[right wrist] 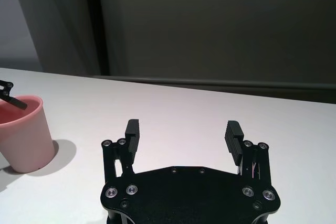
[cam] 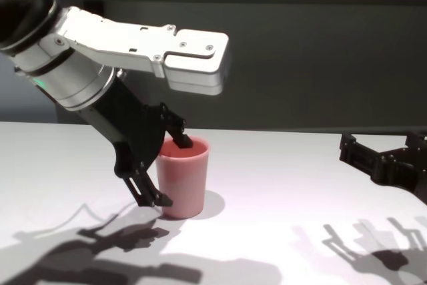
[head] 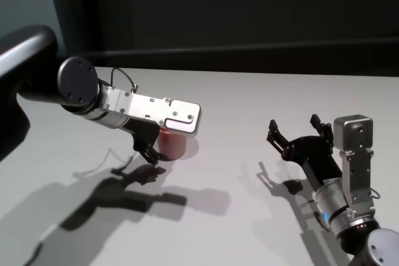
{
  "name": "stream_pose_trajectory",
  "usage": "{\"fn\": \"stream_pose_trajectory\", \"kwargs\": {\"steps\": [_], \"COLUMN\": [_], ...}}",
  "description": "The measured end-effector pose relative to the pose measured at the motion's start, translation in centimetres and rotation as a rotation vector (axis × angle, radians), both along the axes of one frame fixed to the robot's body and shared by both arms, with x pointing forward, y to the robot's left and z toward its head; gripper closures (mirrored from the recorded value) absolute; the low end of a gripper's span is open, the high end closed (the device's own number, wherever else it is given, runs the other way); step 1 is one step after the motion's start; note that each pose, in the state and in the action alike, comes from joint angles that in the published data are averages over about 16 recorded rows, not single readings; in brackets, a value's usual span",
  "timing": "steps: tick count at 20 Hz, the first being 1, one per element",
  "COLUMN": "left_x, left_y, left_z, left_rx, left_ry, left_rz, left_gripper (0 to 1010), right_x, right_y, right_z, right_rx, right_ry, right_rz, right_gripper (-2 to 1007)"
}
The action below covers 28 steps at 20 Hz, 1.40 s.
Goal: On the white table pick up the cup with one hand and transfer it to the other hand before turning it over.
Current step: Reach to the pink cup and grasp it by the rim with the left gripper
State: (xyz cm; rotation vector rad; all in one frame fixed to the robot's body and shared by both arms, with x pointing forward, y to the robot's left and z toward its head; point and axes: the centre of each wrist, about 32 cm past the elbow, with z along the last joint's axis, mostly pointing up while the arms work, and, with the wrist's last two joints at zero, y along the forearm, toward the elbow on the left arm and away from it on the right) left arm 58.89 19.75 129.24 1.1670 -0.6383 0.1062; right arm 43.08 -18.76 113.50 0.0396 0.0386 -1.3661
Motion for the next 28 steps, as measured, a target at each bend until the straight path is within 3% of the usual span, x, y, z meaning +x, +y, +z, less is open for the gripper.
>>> {"fn": "stream_pose_trajectory", "kwargs": {"steps": [8, 14, 20, 28], "left_x": [0.24, 0.32, 0.29, 0.16], "left_y": [-0.44, -0.63, -0.65, -0.41], "left_z": [-0.39, -0.67, -0.80, -0.82], "left_rx": [0.020, 0.028, 0.027, 0.018], "left_ry": [0.023, 0.043, 0.057, 0.059], "left_rz": [-0.014, -0.022, -0.027, -0.031], "left_gripper": [19, 84, 218, 470], "right_x": [0.00, 0.00, 0.00, 0.00], "right_y": [0.00, 0.00, 0.00, 0.00], "right_z": [0.00, 0.00, 0.00, 0.00], "right_rx": [0.000, 0.000, 0.000, 0.000], "right_ry": [0.000, 0.000, 0.000, 0.000], "right_rz": [0.000, 0.000, 0.000, 0.000], "right_gripper": [1, 1, 1, 1]}}
